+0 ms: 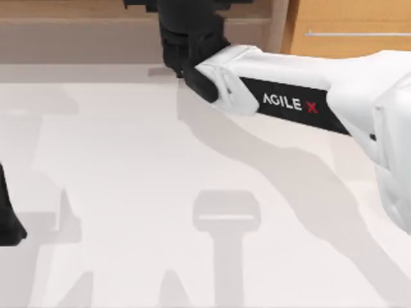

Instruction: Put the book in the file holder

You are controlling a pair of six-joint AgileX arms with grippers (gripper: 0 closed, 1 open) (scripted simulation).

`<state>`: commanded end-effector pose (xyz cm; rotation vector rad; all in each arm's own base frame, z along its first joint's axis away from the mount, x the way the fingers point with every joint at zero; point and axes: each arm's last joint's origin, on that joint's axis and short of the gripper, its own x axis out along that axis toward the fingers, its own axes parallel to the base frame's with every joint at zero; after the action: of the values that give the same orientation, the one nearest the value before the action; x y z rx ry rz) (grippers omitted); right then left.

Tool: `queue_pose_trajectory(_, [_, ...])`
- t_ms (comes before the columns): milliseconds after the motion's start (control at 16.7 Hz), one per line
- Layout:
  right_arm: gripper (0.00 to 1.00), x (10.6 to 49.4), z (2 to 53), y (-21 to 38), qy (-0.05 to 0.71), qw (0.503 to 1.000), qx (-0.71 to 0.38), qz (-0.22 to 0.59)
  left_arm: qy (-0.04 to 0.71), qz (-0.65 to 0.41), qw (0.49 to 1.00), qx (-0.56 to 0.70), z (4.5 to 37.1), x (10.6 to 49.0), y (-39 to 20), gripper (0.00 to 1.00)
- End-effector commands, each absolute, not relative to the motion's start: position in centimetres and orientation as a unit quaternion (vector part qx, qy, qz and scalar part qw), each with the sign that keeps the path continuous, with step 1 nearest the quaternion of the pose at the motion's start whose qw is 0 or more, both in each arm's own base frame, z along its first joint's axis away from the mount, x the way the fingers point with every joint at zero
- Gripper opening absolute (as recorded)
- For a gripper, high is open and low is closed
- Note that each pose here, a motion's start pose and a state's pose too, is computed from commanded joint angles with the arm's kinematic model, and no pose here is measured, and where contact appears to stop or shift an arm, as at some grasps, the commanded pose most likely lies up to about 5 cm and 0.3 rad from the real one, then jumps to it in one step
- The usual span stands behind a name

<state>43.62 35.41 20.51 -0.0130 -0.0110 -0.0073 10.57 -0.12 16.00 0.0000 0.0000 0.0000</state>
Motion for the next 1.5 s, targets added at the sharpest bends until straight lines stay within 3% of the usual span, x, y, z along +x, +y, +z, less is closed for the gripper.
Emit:
queue_pose_trajectory(1140, [0.0,43.4,21.8,35.6,-0.005,1.0,-0.005,-0.001,0.0,0.0,1.0,0.0,16.0,10.6,-0.1,1.0])
queue_pose_trajectory(1500, [0.0,40.7,22.2,33.8,-0.021,0.997,0.06,0.032,0.0,0.0,1.0,0.0,16.0,10.6,-0.1,1.0])
